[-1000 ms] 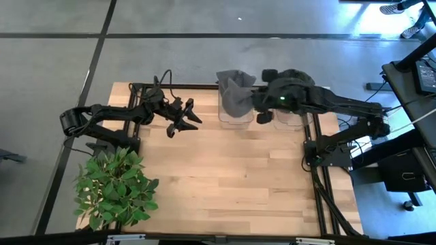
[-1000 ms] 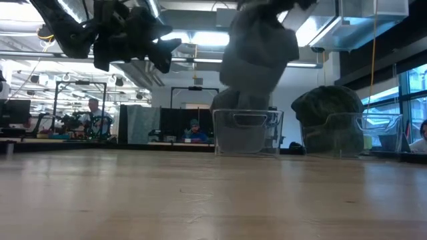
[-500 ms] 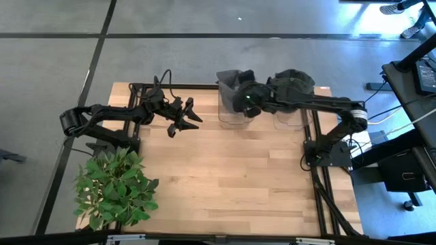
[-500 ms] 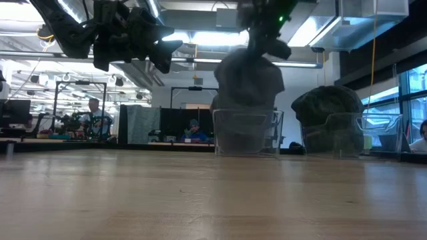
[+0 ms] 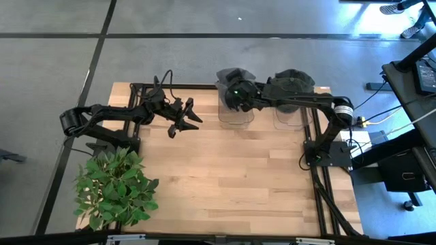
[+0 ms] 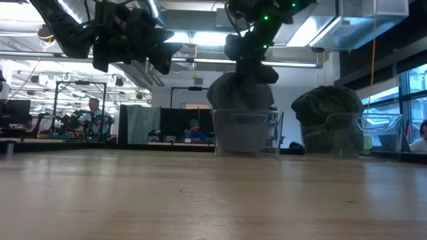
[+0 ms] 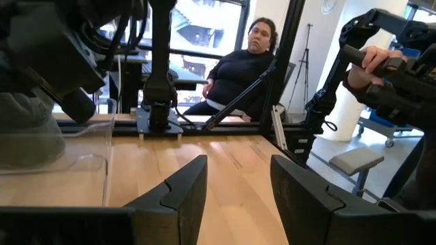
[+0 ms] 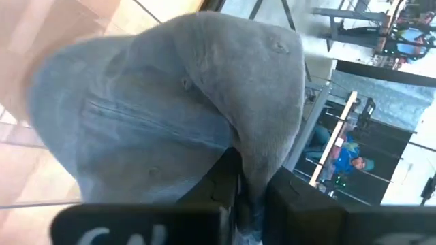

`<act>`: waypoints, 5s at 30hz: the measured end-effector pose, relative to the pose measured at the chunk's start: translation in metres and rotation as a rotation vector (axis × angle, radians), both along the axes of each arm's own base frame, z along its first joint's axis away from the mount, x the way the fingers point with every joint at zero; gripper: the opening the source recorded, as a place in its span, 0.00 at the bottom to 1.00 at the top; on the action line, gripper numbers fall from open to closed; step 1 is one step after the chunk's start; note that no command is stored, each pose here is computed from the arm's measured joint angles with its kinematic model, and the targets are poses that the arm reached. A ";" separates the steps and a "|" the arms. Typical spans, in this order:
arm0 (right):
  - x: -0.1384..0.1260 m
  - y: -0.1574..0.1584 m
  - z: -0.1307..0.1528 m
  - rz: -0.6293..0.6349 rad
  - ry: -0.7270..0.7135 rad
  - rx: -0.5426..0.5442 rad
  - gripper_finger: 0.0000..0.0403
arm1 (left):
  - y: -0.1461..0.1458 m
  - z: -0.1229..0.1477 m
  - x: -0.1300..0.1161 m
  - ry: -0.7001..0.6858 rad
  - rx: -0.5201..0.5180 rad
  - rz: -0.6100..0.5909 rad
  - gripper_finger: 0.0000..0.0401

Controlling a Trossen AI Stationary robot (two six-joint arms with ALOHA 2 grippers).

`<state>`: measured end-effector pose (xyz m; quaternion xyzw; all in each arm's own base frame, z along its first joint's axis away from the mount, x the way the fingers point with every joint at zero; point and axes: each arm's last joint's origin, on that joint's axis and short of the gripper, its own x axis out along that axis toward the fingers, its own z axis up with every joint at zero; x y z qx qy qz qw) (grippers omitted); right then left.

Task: Pick & Place hat
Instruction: Put the gray cap into the left transparent bin, then return to Home Position

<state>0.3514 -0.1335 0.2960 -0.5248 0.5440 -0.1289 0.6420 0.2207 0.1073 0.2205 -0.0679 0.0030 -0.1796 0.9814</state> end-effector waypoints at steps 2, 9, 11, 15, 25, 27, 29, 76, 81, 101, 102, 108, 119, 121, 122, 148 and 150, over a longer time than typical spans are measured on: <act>0.000 -0.004 -0.003 -0.004 0.012 0.001 0.08 | 0.000 -0.002 0.000 0.015 -0.003 0.000 0.39; -0.003 -0.012 -0.007 -0.019 0.003 0.047 0.11 | 0.001 -0.005 0.000 0.043 -0.009 0.018 0.38; -0.004 -0.015 -0.006 -0.026 0.002 0.043 0.14 | 0.001 -0.005 0.000 0.043 -0.009 0.023 0.39; -0.007 -0.022 -0.006 -0.064 -0.019 0.053 0.21 | 0.001 -0.005 0.000 0.042 -0.009 0.023 0.39; -0.010 -0.030 -0.005 -0.119 -0.073 0.067 0.48 | 0.001 -0.005 0.000 0.042 -0.008 0.023 0.39; -0.011 -0.029 -0.003 -0.125 -0.088 0.072 0.50 | 0.001 -0.005 0.000 0.042 -0.008 0.023 0.39; -0.010 -0.029 -0.002 -0.135 -0.111 0.084 0.51 | 0.001 -0.005 0.000 0.045 -0.010 0.023 0.39; -0.167 0.108 -0.042 -0.089 -1.093 1.112 0.52 | -0.020 -0.020 -0.094 -0.178 -0.078 0.230 0.39; -0.192 0.119 -0.071 -0.073 -1.201 1.135 0.52 | -0.028 -0.032 -0.104 -0.192 -0.085 0.293 0.39; -0.247 0.125 -0.099 0.062 -1.352 1.173 0.52 | -0.033 -0.022 -0.117 -0.247 -0.050 0.225 0.39; -0.249 0.125 -0.099 0.060 -1.353 1.175 0.52 | -0.032 -0.022 -0.118 -0.248 -0.053 0.237 0.39; -0.261 0.126 -0.098 0.082 -1.385 1.176 0.52 | -0.029 -0.019 -0.125 -0.249 -0.072 0.259 0.39; -0.264 0.123 -0.106 -0.029 -1.426 1.139 0.52 | -0.026 -0.015 -0.129 -0.310 -0.156 0.393 0.39; -0.263 0.123 -0.111 -0.050 -1.422 1.139 0.52 | -0.028 -0.016 -0.125 -0.311 -0.178 0.401 0.39; -0.263 0.123 -0.113 -0.057 -1.419 1.137 0.52 | -0.030 -0.016 -0.123 -0.320 -0.181 0.409 0.39; -0.263 0.121 -0.122 -0.186 -1.421 1.130 0.52 | -0.072 -0.037 -0.096 -0.138 -0.202 0.553 0.39; -0.263 0.121 -0.124 -0.199 -1.404 1.129 0.52 | -0.074 -0.042 -0.096 -0.093 -0.206 0.566 0.39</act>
